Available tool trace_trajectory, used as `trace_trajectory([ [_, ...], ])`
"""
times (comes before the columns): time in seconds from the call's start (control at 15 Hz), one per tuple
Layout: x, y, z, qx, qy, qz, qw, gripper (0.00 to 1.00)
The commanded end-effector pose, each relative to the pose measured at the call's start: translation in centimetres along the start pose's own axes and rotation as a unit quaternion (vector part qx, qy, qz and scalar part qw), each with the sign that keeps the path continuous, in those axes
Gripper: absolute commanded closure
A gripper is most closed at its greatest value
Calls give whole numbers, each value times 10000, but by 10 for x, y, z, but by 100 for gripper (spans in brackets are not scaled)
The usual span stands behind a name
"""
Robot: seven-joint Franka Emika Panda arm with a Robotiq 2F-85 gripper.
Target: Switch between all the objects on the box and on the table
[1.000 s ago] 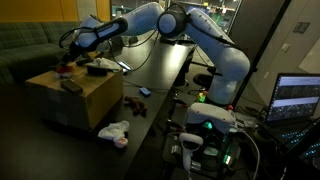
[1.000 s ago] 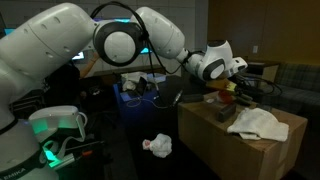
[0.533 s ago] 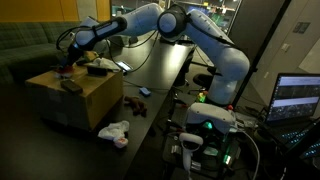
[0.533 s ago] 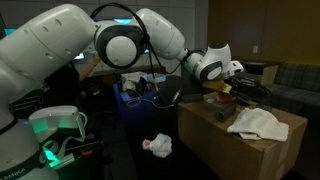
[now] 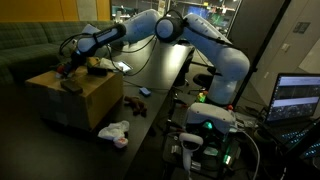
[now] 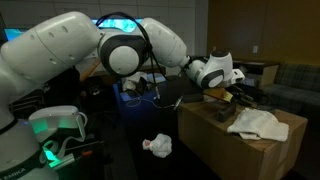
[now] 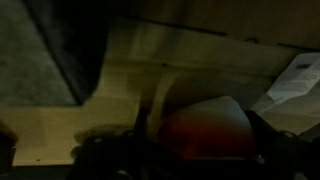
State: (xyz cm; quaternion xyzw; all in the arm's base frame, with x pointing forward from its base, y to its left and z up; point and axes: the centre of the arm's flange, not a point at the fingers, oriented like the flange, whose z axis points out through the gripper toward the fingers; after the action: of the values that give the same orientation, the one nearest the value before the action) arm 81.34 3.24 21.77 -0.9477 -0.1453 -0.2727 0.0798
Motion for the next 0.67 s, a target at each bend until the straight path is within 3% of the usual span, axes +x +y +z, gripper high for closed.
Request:
trace_trajectory([
  [0.0,19,16,5,-115,192,35,9997,28],
  [0.07,20,18,4,-160,228,54,9996,30],
  [0.33,25,27,-7,-217,330,48,9992,63],
  [0.6,27,28,-14,-257,362,-11,9990,87],
])
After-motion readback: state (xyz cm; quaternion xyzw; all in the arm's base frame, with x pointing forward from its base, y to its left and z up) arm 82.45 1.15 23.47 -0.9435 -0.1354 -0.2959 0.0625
